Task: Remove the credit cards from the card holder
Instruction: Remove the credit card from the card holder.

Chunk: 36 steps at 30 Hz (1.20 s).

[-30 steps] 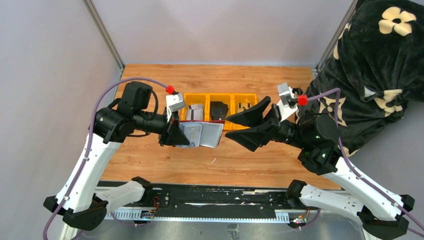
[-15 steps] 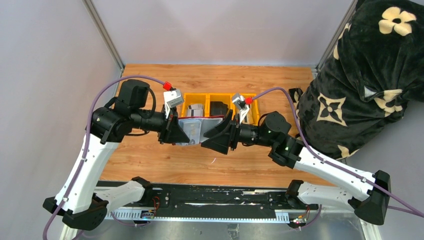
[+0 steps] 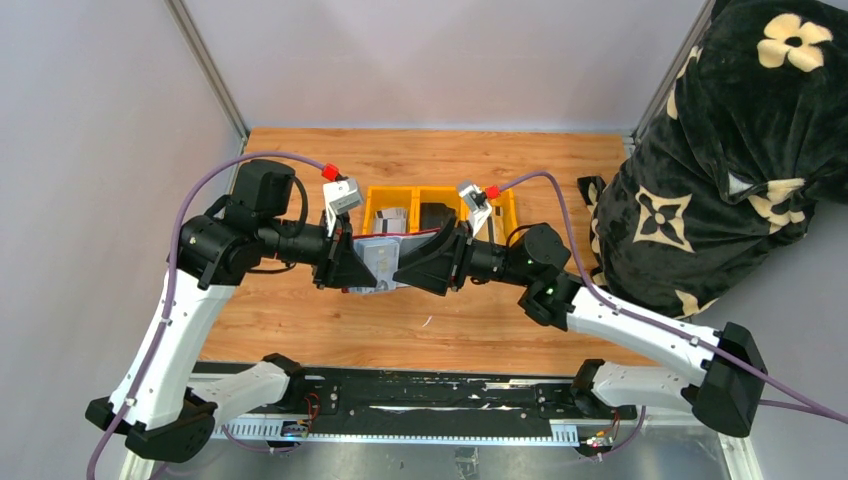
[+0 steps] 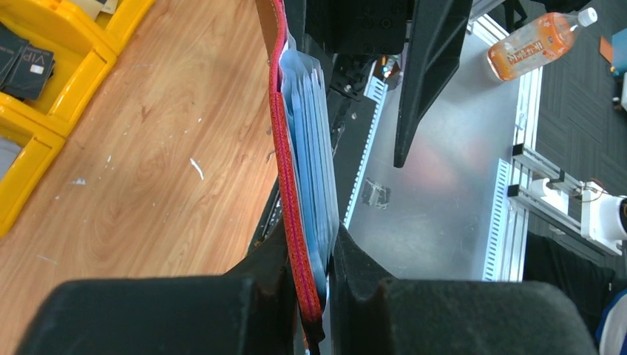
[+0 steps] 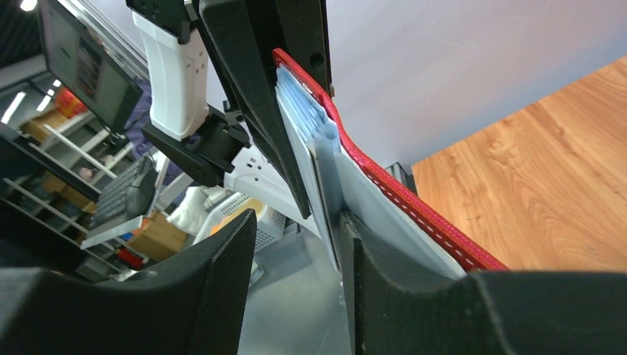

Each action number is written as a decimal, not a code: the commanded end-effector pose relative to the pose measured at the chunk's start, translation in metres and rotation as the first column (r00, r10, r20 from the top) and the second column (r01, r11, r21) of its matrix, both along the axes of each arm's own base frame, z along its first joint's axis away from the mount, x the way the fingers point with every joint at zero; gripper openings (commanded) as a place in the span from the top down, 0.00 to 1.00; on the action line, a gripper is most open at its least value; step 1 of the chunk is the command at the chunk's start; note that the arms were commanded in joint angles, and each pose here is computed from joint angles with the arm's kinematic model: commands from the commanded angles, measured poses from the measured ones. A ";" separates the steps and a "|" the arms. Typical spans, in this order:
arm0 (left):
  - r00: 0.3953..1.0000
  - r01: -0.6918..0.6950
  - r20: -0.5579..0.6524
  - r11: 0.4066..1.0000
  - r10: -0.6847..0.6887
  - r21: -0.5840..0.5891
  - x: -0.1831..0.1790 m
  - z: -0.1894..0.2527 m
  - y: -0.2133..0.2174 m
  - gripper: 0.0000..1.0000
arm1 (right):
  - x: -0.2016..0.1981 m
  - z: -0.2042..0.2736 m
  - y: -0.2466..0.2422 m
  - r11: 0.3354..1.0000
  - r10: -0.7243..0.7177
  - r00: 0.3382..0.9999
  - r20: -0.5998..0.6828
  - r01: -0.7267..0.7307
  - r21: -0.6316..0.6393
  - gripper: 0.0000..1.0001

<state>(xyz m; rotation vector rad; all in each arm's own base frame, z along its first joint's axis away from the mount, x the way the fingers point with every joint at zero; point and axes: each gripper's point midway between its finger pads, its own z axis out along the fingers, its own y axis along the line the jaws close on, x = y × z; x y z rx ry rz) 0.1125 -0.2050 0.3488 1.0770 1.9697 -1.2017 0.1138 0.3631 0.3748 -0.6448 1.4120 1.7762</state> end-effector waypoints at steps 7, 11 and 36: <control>0.998 0.067 -0.009 0.996 -0.067 -0.061 -0.006 0.010 -0.008 0.98 | -0.011 0.031 -0.007 0.965 0.104 0.994 0.013 -0.104 0.242 0.63; 0.994 0.103 -0.034 0.991 -0.105 -0.080 -0.008 0.010 -0.012 0.95 | -0.015 0.034 -0.004 0.946 0.163 0.987 0.007 -0.159 0.281 0.69; 0.938 0.291 -0.097 0.909 -0.332 -0.299 -0.044 0.042 -0.015 0.73 | -0.001 0.028 -0.029 0.928 0.101 0.994 -0.036 -0.081 0.365 1.00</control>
